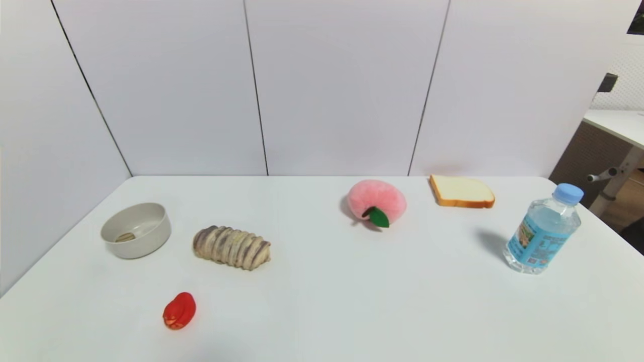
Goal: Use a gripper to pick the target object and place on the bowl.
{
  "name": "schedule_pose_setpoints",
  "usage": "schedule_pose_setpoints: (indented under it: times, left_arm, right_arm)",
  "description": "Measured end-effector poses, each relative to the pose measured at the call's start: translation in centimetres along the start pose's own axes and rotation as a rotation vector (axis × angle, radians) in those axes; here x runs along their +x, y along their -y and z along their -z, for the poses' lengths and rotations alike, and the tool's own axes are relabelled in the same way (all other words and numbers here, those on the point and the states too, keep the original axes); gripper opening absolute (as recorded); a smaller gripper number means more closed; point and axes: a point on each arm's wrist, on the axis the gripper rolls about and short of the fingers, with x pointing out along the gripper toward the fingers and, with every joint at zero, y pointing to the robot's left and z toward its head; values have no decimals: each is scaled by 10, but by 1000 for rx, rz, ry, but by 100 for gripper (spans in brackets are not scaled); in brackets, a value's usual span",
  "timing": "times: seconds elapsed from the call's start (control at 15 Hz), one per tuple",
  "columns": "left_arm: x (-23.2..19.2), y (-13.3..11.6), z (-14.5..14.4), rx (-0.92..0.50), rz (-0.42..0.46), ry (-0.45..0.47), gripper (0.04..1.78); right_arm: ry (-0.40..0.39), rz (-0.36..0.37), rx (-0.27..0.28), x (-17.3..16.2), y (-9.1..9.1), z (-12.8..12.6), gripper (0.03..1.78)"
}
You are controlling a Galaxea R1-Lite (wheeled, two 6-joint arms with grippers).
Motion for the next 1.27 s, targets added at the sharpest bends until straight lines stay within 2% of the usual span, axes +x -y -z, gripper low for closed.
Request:
schedule_pose_setpoints:
  times: [0.33, 1.27]
  left_arm:
    - [-3, 0, 3, 0, -2, 37, 169]
    - [-3, 0, 3, 0, -2, 39, 169]
  right_arm:
    - [0, 0, 0, 0, 0, 0, 171]
    - [1, -2, -1, 0, 0, 0, 171]
